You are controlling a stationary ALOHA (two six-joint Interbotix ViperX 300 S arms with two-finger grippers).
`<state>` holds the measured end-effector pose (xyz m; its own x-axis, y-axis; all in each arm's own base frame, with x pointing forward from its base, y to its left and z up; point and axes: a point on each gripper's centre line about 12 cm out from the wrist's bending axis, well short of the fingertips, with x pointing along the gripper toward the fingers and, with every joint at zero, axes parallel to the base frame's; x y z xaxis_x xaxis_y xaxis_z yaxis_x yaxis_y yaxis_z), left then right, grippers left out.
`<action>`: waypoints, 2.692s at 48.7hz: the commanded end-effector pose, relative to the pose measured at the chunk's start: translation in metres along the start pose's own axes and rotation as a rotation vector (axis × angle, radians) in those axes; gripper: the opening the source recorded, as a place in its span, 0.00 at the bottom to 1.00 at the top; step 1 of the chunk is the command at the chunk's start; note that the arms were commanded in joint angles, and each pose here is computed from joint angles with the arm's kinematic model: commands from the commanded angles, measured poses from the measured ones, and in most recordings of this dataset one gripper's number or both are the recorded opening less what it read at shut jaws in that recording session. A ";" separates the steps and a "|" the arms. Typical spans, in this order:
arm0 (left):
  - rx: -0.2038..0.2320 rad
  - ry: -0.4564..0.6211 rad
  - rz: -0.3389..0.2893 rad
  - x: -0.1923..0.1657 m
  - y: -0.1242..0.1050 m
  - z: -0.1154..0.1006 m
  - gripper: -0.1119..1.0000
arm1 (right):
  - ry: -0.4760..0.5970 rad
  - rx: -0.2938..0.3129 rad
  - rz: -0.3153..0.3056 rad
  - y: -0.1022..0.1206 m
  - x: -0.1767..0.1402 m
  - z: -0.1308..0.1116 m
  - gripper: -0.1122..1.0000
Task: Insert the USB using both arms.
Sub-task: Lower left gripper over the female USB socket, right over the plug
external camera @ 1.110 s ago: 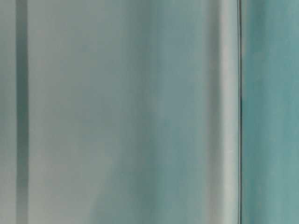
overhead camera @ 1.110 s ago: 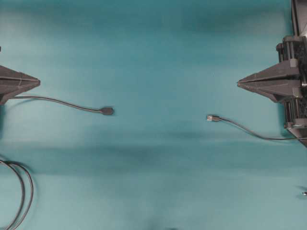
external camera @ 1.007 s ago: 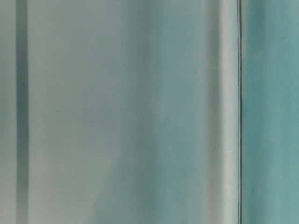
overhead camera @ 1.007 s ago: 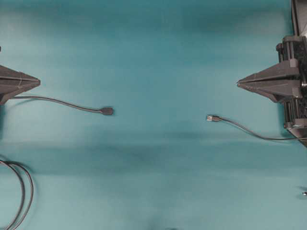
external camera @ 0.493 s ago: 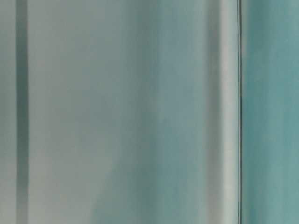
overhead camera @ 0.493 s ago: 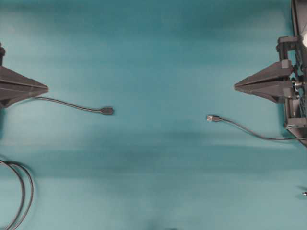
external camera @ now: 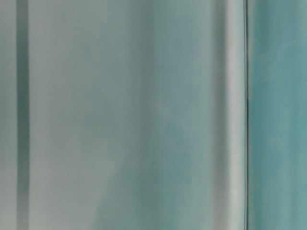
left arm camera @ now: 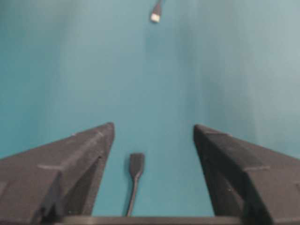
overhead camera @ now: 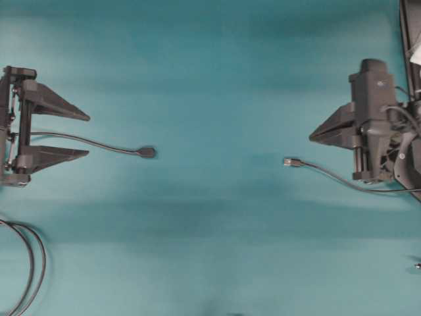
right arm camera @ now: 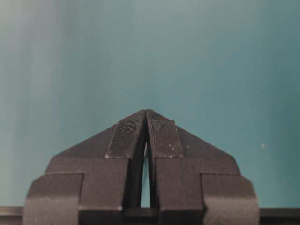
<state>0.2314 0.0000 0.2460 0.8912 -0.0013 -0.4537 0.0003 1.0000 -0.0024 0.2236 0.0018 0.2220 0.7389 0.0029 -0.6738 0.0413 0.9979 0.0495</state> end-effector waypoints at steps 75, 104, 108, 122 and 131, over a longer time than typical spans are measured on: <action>0.036 0.333 -0.003 0.072 0.001 -0.045 0.89 | 0.367 0.134 -0.049 -0.002 0.095 -0.054 0.53; 0.040 0.337 -0.004 0.072 0.001 -0.046 0.89 | 0.376 0.167 -0.041 0.007 0.104 -0.056 0.53; 0.041 0.339 -0.003 0.072 0.002 -0.047 0.89 | 0.384 0.166 -0.040 0.008 0.103 -0.059 0.53; 0.042 0.342 -0.002 0.072 0.002 -0.049 0.89 | 0.392 0.148 -0.043 0.007 0.103 -0.064 0.53; 0.042 0.342 -0.003 0.072 0.002 -0.049 0.89 | 0.399 0.136 -0.048 0.005 0.107 -0.066 0.53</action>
<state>0.2701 0.0013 0.1654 0.6727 0.0010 -0.7399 0.0212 0.9996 0.0206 0.2527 0.0121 0.0990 0.3985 0.0087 -0.9171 0.1799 0.9798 0.0875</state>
